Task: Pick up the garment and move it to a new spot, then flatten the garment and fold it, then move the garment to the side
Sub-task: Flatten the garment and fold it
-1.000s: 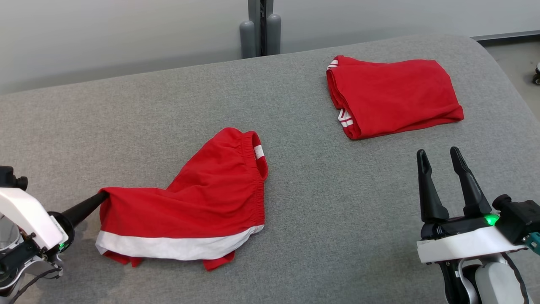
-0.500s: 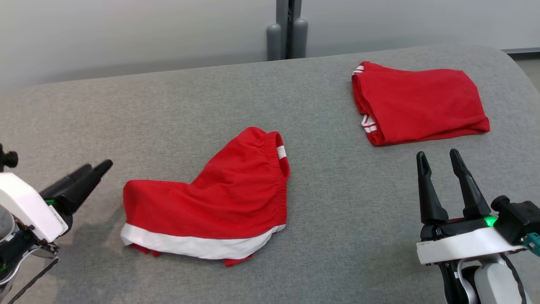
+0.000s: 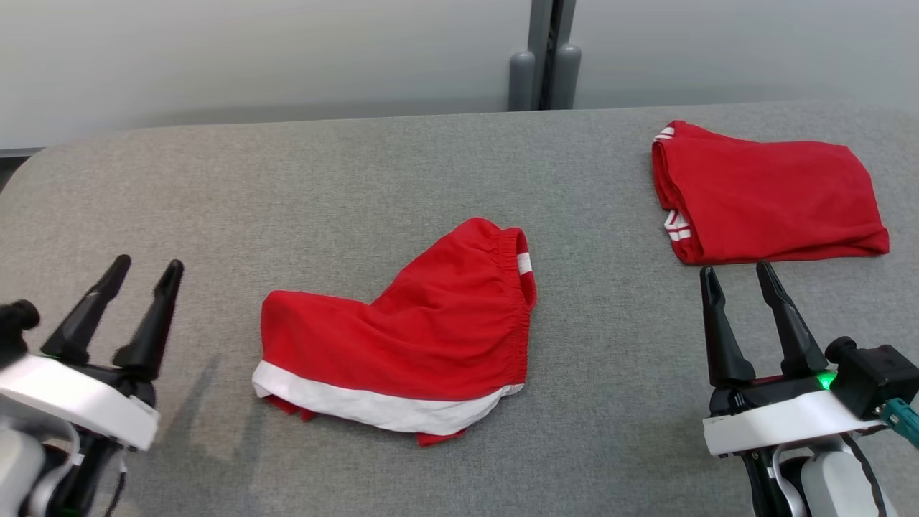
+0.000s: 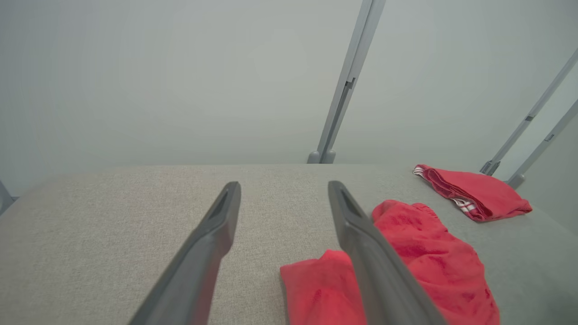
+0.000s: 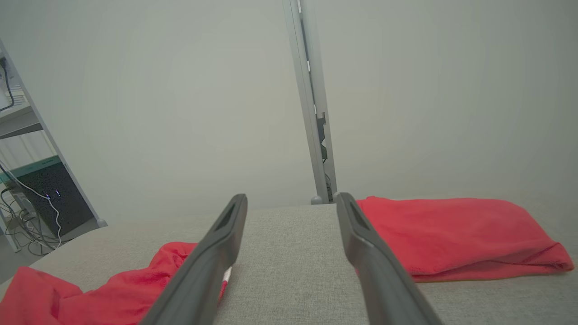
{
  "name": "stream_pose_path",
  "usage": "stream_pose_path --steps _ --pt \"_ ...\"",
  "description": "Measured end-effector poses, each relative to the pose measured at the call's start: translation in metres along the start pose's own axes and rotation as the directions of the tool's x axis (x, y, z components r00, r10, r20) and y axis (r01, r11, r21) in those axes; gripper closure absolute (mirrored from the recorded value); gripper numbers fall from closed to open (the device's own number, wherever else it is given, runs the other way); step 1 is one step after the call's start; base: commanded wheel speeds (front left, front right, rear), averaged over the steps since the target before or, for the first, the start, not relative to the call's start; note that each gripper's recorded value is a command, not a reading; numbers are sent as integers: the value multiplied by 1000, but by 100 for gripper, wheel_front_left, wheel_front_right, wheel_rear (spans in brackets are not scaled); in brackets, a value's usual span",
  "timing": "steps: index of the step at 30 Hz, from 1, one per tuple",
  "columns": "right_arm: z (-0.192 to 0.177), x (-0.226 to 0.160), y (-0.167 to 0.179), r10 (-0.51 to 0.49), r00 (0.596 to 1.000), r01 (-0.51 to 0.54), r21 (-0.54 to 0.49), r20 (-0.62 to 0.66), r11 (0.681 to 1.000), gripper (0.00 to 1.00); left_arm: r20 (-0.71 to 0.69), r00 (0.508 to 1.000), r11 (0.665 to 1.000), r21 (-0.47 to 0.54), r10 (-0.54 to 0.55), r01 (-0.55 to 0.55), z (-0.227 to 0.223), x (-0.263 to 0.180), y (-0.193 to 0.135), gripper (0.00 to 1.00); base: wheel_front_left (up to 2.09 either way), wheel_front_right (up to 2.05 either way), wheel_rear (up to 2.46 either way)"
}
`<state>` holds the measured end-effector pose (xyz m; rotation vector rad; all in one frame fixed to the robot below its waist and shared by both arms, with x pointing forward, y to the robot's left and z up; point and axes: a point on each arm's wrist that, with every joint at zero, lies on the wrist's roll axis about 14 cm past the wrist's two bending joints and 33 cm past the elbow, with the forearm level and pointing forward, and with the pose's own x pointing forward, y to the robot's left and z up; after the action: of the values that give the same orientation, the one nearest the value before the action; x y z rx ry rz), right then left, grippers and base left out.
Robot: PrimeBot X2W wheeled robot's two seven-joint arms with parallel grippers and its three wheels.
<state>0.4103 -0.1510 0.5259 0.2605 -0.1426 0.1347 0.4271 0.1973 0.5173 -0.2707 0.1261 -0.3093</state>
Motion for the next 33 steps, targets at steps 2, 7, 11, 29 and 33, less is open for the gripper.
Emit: stream_pose_path --steps 2,7,11,29,33 --pt "0 2 4 12 1000 -12 -4 -1 1000 0 46 999 997 70 9 -12 5 -4 -2 0 0 0 0" --pt "-2 4 13 42 999 -42 -4 -5 999 0 117 991 994 77 70 -79 4 -13 -9 0 0 0 0" --pt "-4 4 19 62 998 -62 -3 -12 998 0 147 983 990 70 109 -120 2 -20 -10 0 0 0 0" --pt "-24 -5 28 93 993 -92 16 -76 996 0 201 941 957 50 272 -287 -22 -53 2 0 0 0 0" --pt "-34 -7 32 111 988 -108 29 -111 994 0 189 944 957 51 271 -285 -28 -54 2 0 0 0 0"
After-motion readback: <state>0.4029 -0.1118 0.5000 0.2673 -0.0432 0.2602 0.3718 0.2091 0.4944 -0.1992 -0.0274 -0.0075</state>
